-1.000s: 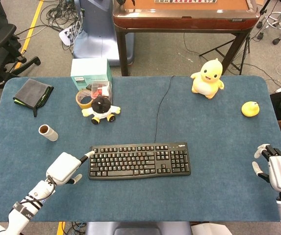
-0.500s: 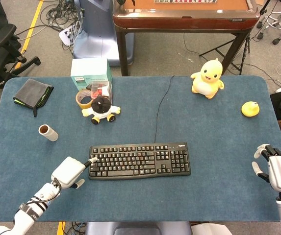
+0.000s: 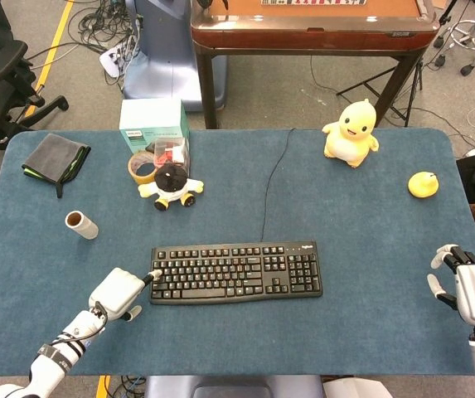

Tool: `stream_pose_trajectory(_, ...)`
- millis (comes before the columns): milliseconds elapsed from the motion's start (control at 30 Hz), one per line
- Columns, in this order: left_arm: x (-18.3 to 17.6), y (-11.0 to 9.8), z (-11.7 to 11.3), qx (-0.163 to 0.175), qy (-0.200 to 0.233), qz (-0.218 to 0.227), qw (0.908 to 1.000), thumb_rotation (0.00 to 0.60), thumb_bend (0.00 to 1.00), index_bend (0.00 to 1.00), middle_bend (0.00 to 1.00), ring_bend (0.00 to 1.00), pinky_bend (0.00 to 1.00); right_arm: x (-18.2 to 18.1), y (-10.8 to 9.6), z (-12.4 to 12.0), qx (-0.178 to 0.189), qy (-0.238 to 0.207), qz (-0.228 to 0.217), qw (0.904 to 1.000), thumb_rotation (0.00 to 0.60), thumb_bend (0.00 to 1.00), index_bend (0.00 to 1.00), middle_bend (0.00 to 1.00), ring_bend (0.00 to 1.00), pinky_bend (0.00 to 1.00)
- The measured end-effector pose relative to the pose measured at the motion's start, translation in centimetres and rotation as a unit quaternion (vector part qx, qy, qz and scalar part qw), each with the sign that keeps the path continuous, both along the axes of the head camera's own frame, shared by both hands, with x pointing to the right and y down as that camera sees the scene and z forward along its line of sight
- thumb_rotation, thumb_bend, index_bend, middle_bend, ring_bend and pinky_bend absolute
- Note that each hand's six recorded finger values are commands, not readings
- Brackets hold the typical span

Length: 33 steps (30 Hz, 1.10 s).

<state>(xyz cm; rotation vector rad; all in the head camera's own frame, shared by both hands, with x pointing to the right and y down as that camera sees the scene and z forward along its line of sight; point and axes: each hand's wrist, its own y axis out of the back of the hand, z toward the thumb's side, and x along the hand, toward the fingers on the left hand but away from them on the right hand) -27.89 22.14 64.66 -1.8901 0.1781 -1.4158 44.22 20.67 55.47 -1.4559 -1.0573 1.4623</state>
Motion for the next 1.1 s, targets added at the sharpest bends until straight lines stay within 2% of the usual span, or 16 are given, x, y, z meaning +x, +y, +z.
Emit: stream_pose_trajectory(1100, 0.0, 1.5, 0.3, -0.018, -0.001, 0.004, 0.9998, 0.6, 0.29, 0.21, 0.87, 0.79, 0.9, 0.1, 0.0, -0.1, -0.001, 0.001, 0.002, 1.0, 0.6, 0.29, 0.55, 0.38, 0.45, 0.68)
